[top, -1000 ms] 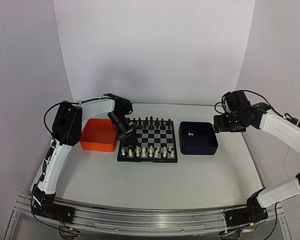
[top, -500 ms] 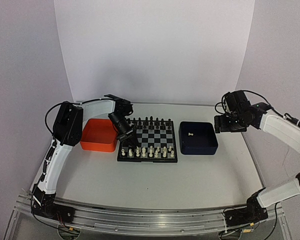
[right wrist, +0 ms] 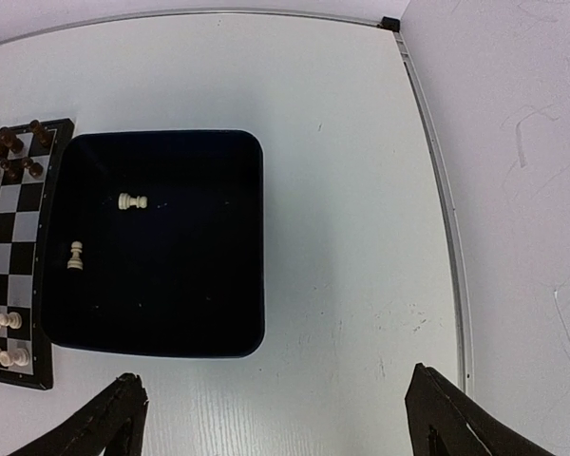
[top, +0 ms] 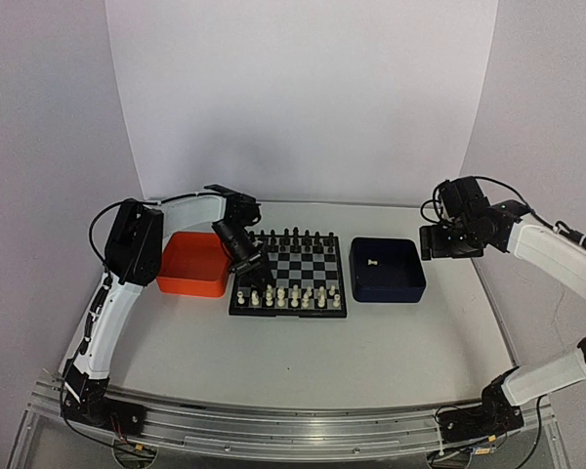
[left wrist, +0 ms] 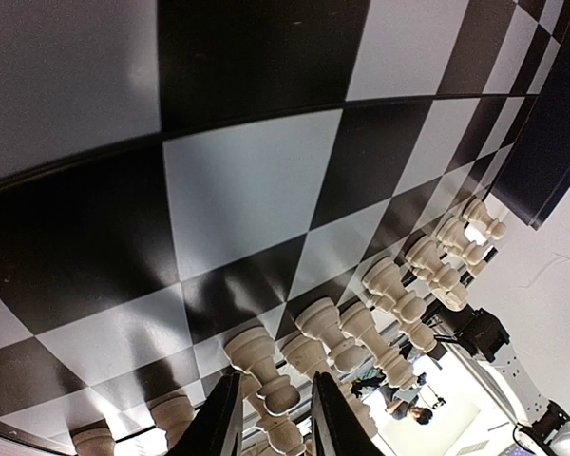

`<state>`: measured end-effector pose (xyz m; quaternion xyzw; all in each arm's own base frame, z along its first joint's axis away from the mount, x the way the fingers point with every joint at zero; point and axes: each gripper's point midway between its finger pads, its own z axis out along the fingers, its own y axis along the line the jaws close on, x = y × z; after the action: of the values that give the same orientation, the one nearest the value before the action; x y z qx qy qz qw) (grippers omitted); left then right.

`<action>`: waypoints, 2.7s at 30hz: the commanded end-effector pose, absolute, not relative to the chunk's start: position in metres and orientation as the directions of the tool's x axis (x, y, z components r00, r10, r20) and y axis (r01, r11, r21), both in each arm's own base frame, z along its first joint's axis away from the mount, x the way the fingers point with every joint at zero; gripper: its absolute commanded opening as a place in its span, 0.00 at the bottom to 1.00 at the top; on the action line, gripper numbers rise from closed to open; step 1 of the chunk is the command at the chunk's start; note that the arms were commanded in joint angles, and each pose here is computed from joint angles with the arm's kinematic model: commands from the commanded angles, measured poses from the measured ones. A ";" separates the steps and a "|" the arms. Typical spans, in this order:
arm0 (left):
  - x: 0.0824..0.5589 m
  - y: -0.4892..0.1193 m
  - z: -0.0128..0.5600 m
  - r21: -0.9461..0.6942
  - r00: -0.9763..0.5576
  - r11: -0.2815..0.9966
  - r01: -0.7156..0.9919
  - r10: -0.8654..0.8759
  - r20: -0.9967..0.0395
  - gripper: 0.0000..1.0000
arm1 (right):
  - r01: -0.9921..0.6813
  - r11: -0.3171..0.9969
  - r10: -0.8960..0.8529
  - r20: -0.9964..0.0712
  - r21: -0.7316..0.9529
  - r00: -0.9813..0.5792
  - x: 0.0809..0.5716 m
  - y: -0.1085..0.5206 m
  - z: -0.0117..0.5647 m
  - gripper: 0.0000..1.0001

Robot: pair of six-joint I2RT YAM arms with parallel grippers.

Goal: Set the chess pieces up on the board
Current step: Place the chess piece on the chessboard, then pick up the chess piece from the storage box.

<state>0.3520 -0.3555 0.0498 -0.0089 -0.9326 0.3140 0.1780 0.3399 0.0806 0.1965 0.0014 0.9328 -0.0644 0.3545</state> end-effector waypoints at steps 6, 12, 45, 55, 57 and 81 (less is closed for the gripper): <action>0.368 -0.363 0.070 -0.624 -0.959 0.780 -0.047 0.140 0.247 0.29 | 0.055 0.991 -0.044 -0.677 -0.125 -0.734 0.339 0.078 0.205 0.92; 0.373 -0.361 0.083 -0.619 -0.969 0.785 -0.024 0.134 0.209 0.30 | 0.054 0.992 -0.041 -0.680 -0.118 -0.732 0.339 0.079 0.206 0.92; 0.437 -0.272 0.405 -0.319 -0.381 0.835 0.448 -0.144 -0.913 1.00 | -0.505 0.853 -0.339 -0.595 0.133 -0.729 0.390 0.156 0.182 0.97; 0.466 -0.252 0.376 -0.293 -0.317 0.908 0.298 -0.195 -0.928 1.00 | -0.722 0.678 -0.513 -0.616 0.136 -0.598 0.417 0.153 0.152 0.98; 0.472 -0.248 0.371 -0.302 -0.307 0.916 0.263 -0.217 -0.927 1.00 | -0.748 0.655 -0.560 -0.597 0.104 -0.574 0.421 0.149 0.138 0.98; 0.565 -0.259 0.351 -0.266 -0.132 0.960 0.089 -0.254 -0.958 1.00 | -0.853 0.518 -0.701 -0.540 0.066 -0.467 0.473 0.157 0.080 0.95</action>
<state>0.5641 -0.2610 0.3053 0.0478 -0.7693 0.1135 -0.6270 0.4738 0.1471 0.0705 -0.4688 0.8414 0.1361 0.2320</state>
